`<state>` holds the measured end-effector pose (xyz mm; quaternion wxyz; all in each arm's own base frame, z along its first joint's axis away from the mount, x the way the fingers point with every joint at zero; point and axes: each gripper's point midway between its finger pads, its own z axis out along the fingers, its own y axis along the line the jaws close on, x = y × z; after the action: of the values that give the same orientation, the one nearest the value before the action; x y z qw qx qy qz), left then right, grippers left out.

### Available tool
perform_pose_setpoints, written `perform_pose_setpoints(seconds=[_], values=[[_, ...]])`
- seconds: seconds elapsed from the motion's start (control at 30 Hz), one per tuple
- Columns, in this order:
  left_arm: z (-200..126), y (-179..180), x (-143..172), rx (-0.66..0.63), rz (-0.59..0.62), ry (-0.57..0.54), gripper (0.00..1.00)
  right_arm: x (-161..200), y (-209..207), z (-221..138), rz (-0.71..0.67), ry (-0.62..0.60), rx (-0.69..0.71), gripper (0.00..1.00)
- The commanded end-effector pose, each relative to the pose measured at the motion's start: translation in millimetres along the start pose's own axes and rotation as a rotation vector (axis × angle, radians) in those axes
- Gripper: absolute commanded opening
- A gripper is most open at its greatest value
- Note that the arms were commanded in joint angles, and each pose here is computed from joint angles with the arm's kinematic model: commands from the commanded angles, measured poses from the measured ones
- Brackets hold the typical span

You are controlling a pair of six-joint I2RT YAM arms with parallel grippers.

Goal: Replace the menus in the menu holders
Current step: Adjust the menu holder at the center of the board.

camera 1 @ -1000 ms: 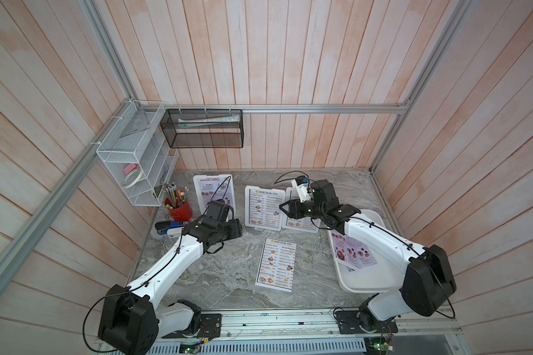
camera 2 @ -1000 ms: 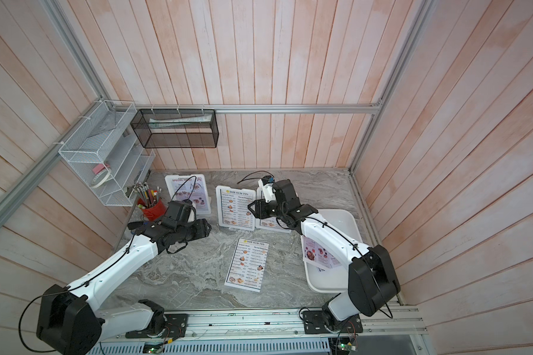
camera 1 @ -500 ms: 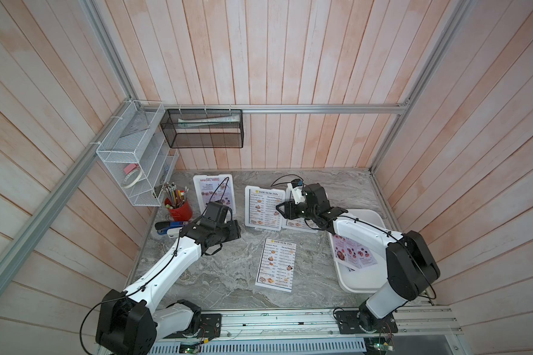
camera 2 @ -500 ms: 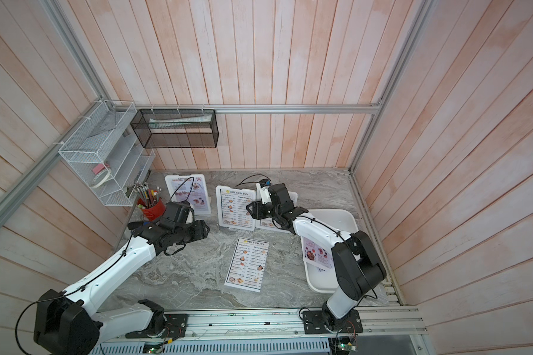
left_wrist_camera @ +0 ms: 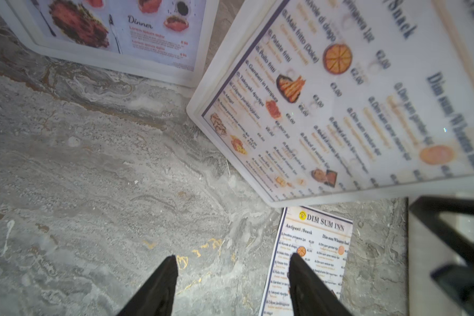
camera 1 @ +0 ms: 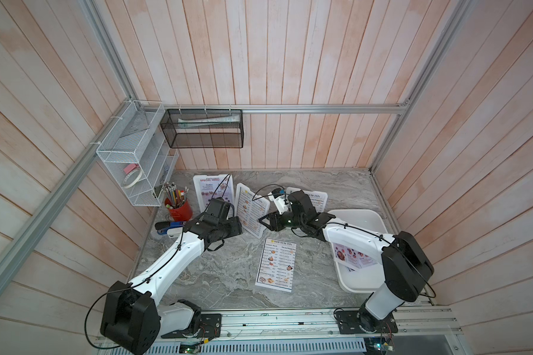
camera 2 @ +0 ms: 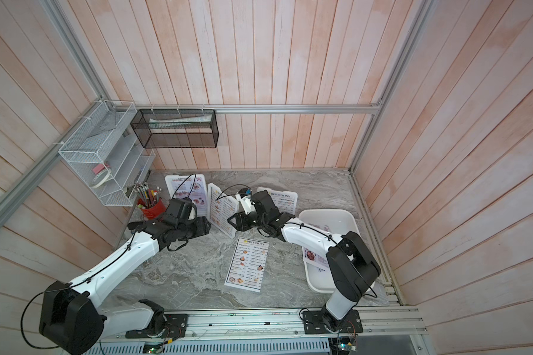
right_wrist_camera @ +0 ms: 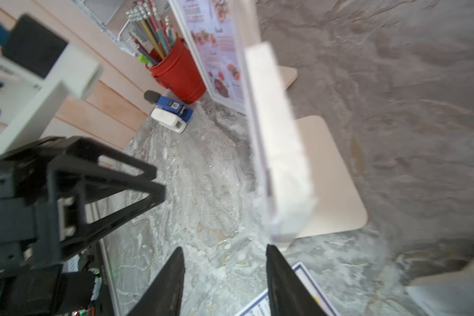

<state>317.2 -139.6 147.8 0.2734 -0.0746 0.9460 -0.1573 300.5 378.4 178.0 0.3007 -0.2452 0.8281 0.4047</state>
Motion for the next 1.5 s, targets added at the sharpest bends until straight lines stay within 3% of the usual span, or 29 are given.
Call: perform_pose_setpoints(seconds=[0.0,0.17,0.33,0.47,0.73,1.23,1.47], values=[[5,-14,-27,0.026,0.021,-0.071,0.66,-7,20,-12,0.020,-0.012,-0.040,0.49],[27,-18,-40,0.007,0.034,-0.083,0.66,-19,25,-34,-0.006,-0.053,-0.007,0.49],[41,-1,-56,-0.108,0.003,-0.124,0.64,-39,-3,-56,0.023,-0.106,0.087,0.50],[46,12,-68,-0.186,-0.007,-0.157,0.53,-59,-20,-63,0.007,-0.150,0.111,0.54],[34,22,-82,-0.215,-0.013,-0.182,0.52,-81,-31,-39,-0.029,-0.165,0.091,0.55],[17,38,-59,-0.241,-0.028,-0.161,0.55,-83,-12,-11,-0.018,-0.166,-0.011,0.55],[10,38,-60,-0.237,-0.025,-0.174,0.55,-80,-18,2,0.032,-0.166,0.048,0.46]])
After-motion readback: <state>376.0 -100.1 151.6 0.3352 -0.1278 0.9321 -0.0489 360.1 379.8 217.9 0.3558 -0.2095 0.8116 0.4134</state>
